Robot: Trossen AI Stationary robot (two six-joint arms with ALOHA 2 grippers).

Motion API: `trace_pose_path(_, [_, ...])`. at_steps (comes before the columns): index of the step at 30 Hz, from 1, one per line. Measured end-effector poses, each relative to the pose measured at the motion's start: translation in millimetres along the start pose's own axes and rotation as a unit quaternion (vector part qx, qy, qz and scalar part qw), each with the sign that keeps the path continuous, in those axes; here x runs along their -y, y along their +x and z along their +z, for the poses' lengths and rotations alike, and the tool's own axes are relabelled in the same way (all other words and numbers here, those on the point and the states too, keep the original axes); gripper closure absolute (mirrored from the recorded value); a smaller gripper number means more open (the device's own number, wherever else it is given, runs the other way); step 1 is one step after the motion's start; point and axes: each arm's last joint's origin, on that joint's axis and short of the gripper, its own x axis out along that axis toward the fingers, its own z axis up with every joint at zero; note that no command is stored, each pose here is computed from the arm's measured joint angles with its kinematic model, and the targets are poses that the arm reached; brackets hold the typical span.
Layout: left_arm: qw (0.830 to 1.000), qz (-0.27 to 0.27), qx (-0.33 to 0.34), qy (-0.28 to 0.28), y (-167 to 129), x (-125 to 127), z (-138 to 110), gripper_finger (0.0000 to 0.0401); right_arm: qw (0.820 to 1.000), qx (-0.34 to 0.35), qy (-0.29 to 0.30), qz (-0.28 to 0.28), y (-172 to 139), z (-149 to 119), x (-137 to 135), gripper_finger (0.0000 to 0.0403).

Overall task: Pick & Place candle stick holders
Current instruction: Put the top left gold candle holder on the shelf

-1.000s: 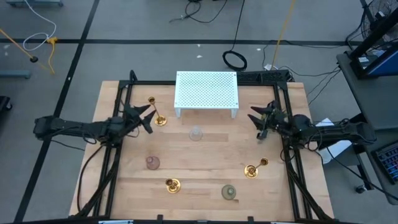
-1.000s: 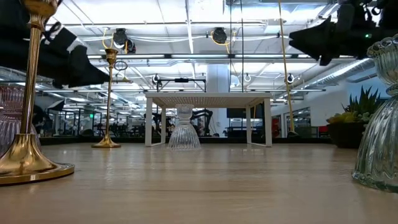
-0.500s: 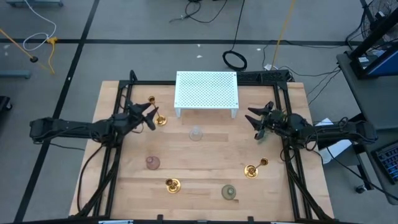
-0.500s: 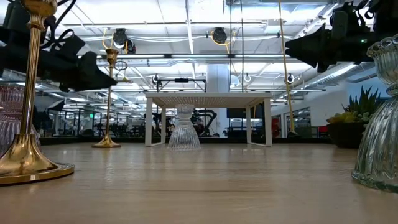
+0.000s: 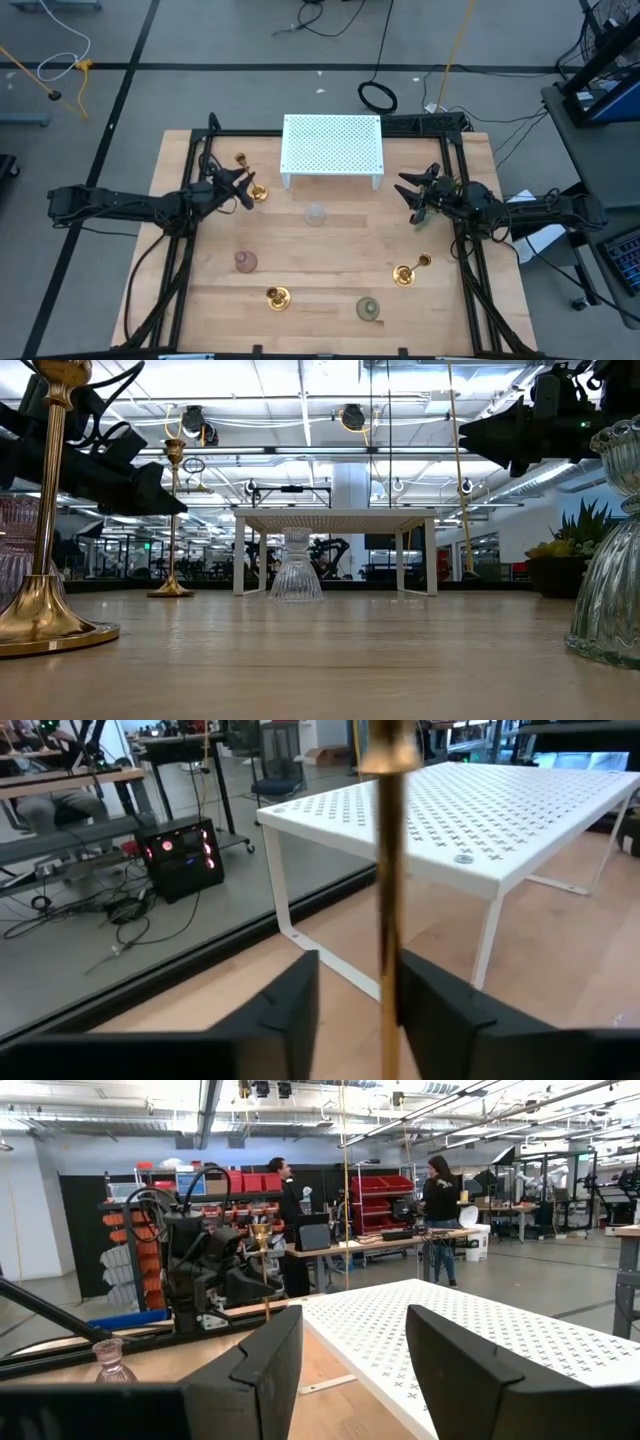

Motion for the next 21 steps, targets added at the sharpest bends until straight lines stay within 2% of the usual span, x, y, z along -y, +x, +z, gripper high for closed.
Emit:
trace_pose_path(7, [0.999,-0.002,0.030,-0.020,0,0,7,0.0384,1.000,0.000,0.000,0.000,0,0,0,0.0232])
trace_pose_path(12, [0.998,-0.004,0.056,-0.018,-1,1,13,0.0375,1.000,0.000,0.000,0.000,0,0,0,0.0232])
trace_pose_path(15, [0.996,-0.004,0.080,-0.032,-1,1,19,0.0385,1.000,0.000,0.000,0.000,0,0,0,0.0232])
trace_pose_path(21, [0.991,-0.013,0.116,-0.060,1,8,52,0.0385,1.000,0.000,0.000,0.000,0,0,0,0.0232])
